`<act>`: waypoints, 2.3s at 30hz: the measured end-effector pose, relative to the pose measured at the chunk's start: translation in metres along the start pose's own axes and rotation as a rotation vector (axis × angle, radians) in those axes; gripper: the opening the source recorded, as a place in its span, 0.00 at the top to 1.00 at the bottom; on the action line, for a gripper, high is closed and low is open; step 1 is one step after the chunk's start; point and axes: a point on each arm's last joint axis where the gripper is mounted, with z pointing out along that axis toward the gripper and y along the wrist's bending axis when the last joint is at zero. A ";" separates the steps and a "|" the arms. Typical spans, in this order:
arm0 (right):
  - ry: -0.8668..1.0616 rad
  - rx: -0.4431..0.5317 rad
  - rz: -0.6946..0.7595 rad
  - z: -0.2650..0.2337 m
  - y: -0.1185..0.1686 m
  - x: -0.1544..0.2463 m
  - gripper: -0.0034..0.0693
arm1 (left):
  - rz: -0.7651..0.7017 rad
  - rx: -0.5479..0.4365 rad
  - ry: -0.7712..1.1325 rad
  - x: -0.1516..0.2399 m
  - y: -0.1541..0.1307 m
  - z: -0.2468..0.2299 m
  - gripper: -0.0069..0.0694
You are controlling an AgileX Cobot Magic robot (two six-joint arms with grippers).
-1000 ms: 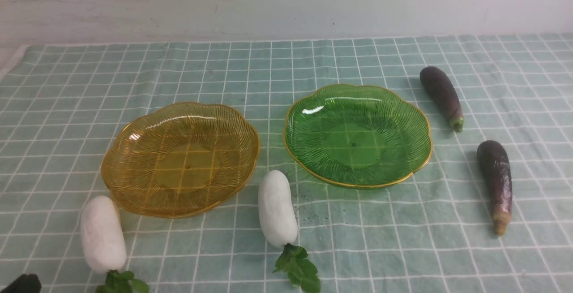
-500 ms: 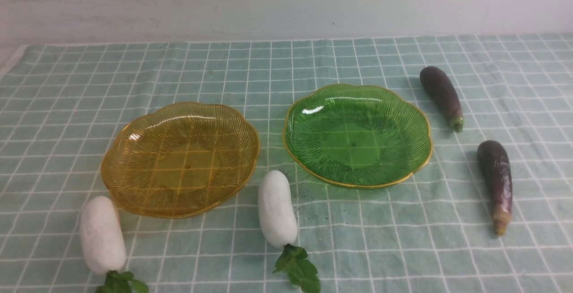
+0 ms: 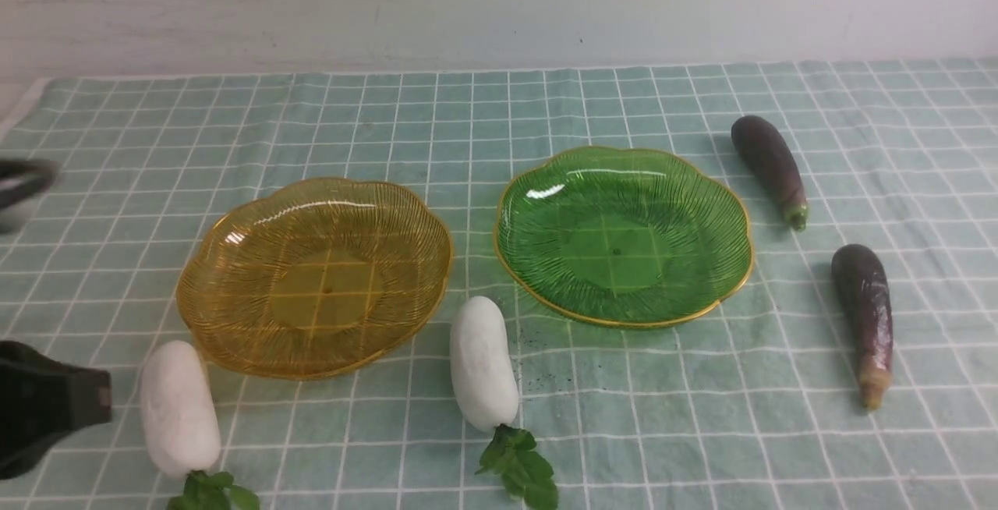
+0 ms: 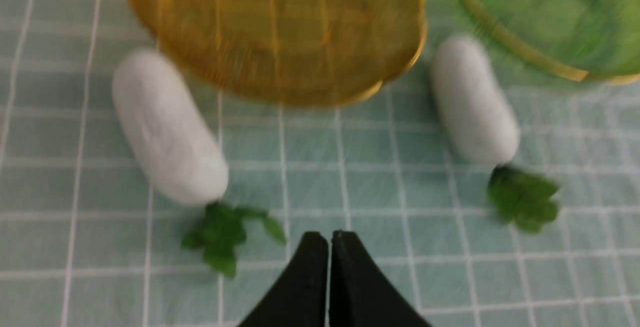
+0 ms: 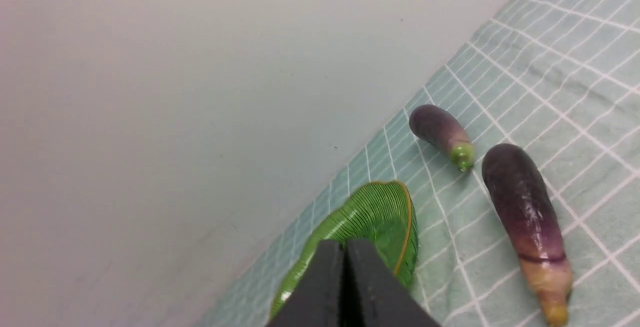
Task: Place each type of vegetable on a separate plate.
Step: Use the left arm to grab a radish and put it into the left plate
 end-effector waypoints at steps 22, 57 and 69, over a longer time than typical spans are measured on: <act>0.674 -0.038 -0.597 0.062 0.105 -0.053 0.97 | -0.045 -0.116 0.274 -0.047 0.052 0.119 0.70; 0.946 -0.001 -0.649 0.115 0.104 -0.053 0.97 | 0.067 0.033 0.062 -0.122 0.002 0.108 0.31; 0.927 -0.002 -0.652 0.117 0.105 -0.054 0.97 | 0.109 -0.090 0.215 -0.133 0.015 0.206 0.30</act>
